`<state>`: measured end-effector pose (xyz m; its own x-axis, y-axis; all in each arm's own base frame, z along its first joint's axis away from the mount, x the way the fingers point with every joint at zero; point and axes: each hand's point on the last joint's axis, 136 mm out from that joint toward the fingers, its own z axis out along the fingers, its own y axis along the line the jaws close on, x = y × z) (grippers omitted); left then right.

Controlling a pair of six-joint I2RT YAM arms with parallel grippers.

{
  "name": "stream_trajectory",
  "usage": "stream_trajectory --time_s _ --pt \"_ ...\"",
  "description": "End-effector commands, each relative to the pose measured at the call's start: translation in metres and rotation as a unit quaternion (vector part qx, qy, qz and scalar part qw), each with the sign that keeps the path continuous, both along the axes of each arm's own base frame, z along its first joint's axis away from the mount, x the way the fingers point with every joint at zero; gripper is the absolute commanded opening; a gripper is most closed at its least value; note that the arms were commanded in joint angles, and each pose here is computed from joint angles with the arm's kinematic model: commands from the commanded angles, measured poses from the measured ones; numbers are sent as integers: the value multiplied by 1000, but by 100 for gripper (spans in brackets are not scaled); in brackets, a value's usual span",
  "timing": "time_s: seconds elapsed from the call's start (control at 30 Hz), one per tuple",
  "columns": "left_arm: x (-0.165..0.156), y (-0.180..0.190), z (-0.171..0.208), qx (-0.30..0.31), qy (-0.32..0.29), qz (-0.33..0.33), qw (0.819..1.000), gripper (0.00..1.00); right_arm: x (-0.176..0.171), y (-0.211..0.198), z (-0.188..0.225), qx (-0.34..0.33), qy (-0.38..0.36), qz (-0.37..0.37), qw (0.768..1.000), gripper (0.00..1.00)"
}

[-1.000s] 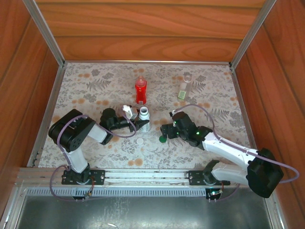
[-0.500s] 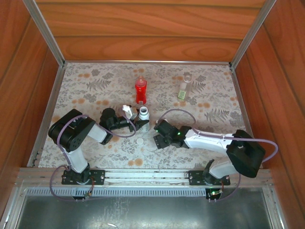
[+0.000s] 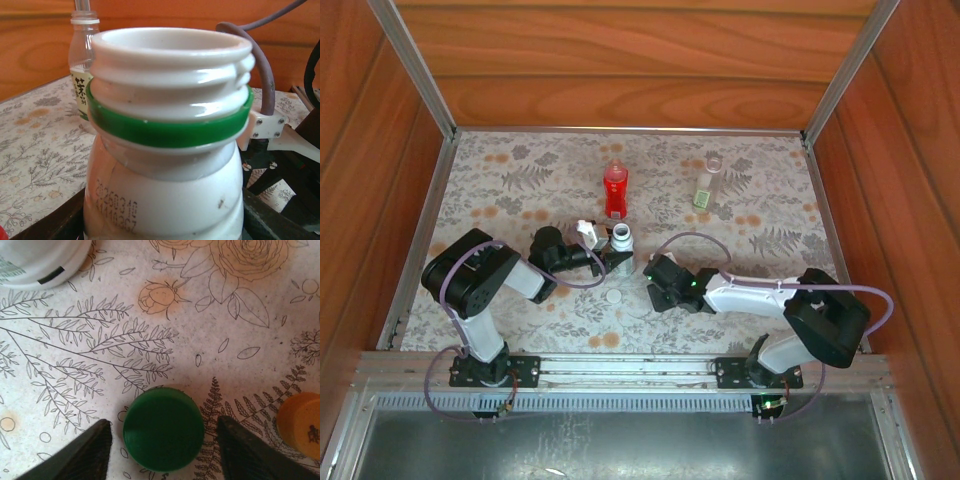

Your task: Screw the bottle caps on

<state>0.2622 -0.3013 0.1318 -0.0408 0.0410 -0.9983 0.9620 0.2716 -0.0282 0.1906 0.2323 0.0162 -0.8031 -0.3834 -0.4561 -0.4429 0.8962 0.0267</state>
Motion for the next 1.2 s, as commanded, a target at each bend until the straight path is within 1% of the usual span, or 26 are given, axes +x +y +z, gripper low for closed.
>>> stream_trajectory --time_s 0.0,0.13,0.5,0.7,0.87,1.17 --pt "1 2 7 -12 -9 -1 1000 58 0 -3 -7 -7 -5 -10 1000 54" --pt "1 2 7 -12 -9 -1 1000 58 -1 -5 -10 -12 -3 -12 1000 48" --pt "1 2 7 -12 -8 -2 1000 58 -1 -5 -10 -22 0 -12 1000 43" --pt "1 2 8 -12 -11 -6 1000 58 2 -4 5 -30 1 -21 999 43" --pt "0 2 6 -11 -10 -8 1000 59 4 1 23 -23 0 -17 1000 42" --pt "-1 2 7 -11 -11 -11 1000 59 6 21 75 -11 5 25 1000 42"
